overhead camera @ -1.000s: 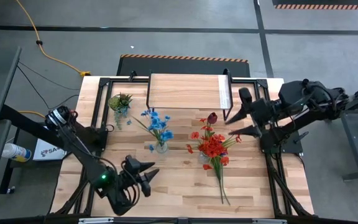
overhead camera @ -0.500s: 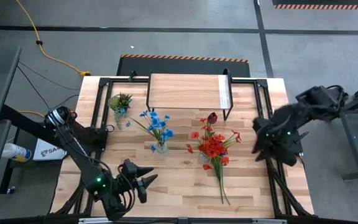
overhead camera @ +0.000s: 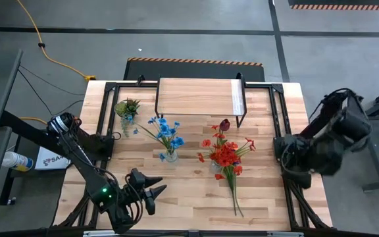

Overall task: Pick and place flowers into a vace then onto a shelf
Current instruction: Put the purple flowers into the left transparent vase

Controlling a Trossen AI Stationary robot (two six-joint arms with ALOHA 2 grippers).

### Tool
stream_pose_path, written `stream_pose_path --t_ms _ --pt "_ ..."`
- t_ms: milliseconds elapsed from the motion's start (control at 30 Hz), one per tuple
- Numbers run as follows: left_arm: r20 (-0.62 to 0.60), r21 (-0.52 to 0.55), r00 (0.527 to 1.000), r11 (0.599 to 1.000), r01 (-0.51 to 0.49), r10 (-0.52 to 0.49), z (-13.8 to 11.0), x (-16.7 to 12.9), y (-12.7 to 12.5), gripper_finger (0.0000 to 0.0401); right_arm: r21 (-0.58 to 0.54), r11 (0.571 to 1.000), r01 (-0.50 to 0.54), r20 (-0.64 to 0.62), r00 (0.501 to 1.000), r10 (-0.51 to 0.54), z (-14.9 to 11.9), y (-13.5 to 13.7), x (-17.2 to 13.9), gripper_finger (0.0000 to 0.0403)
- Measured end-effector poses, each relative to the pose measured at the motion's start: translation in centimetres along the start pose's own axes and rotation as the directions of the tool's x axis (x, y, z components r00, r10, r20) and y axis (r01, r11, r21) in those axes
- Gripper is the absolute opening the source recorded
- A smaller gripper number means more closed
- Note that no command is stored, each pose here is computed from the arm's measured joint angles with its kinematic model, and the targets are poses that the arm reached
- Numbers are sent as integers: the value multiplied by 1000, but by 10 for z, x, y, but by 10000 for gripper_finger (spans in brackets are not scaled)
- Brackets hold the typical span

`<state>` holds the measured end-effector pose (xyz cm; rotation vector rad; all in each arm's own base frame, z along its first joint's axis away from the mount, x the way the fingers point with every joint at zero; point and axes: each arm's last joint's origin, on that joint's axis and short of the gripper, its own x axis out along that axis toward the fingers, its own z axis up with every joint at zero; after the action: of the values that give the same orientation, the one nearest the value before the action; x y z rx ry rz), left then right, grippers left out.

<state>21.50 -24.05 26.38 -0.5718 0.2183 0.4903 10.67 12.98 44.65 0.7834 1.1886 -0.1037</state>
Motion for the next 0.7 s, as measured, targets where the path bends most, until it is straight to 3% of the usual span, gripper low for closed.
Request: stream_pose_path --t_ms 233,500,700 --pt "-34 24 999 1000 -7 7 -1 0 2 207 46 992 119 -32 993 -118 -29 30 39 135" --pt "-41 58 999 998 -21 23 -2 0 5 207 48 956 289 -82 955 -285 -66 62 106 135" --pt "-108 94 993 995 -29 39 -4 0 8 207 60 942 330 -55 943 -327 -78 83 161 135"
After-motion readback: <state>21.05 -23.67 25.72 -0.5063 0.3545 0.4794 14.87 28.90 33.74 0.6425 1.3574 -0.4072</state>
